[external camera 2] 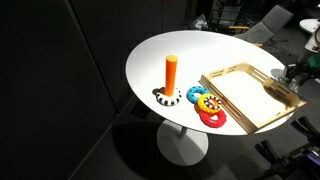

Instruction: Pick up the clear ring and put it in the tray

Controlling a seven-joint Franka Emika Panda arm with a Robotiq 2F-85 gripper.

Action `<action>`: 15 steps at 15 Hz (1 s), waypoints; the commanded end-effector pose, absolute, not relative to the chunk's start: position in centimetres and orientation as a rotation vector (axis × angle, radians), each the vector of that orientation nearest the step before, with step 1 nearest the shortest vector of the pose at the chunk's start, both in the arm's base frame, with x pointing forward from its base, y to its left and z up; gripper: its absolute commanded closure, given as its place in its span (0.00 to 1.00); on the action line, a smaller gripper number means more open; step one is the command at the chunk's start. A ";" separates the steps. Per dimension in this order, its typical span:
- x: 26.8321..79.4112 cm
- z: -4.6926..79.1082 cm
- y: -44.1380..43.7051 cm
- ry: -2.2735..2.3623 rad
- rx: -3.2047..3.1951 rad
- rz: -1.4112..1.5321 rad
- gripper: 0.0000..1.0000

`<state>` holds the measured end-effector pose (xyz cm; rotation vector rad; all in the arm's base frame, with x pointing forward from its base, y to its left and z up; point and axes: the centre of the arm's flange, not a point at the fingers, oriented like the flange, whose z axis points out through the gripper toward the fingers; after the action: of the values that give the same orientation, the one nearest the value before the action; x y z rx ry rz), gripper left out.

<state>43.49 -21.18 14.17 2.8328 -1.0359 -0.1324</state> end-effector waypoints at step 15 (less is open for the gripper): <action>47.1 23.9 -15.2 -0.962 2.892 0.115 0.92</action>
<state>46.83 -17.82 22.16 2.8761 -0.9851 0.1087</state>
